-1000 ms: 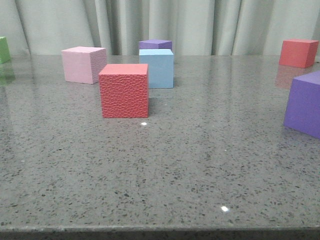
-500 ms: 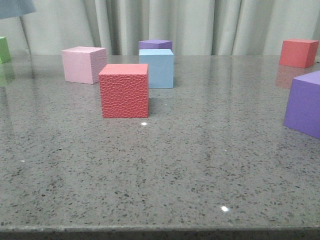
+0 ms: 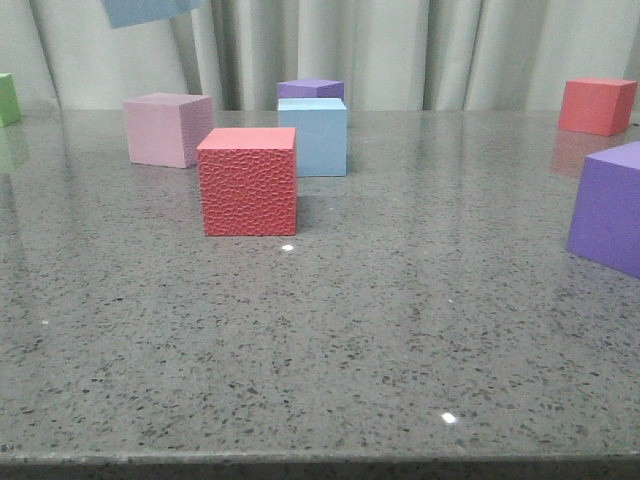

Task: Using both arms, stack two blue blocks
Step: 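Close the left gripper on the light blue cube and lift it, then carry the cube with the left gripper above the placed light blue cube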

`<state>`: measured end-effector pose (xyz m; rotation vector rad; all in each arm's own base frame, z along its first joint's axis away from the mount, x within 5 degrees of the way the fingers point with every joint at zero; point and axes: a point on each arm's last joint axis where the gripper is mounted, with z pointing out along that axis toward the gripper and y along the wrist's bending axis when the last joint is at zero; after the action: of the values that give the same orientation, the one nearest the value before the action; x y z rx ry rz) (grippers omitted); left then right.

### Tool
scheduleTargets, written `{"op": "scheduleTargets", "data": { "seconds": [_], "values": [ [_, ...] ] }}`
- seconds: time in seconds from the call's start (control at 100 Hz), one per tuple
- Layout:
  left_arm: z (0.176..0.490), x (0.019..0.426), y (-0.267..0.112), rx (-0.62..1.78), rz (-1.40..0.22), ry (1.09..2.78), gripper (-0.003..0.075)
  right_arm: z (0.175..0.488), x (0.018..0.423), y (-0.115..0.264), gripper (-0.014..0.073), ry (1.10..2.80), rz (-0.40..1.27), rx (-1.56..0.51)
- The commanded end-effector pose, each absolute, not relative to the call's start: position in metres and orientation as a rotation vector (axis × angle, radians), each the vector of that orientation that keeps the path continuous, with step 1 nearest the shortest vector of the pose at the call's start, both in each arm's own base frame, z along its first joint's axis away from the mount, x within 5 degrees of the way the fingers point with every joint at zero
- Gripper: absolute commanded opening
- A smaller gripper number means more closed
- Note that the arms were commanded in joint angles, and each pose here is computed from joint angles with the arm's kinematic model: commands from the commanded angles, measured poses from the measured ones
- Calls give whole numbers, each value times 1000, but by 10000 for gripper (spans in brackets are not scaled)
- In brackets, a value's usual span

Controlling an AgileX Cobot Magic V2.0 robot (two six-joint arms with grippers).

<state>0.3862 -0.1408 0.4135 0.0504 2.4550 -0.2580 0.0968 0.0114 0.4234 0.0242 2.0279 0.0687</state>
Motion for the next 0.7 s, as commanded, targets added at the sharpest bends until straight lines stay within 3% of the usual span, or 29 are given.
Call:
{"op": "scheduleTargets", "data": {
  "seconds": [0.0,0.34,0.69],
  "values": [
    [444,371,-154,55,-320,2314,314,434,94,7,645,1941,52,19],
    [419,371,-223,150,-398,2333,314,423,72,-5,645,1934,55,40],
    [414,375,-245,120,-424,2322,314,422,58,-13,645,1925,56,66]
  ]
}}
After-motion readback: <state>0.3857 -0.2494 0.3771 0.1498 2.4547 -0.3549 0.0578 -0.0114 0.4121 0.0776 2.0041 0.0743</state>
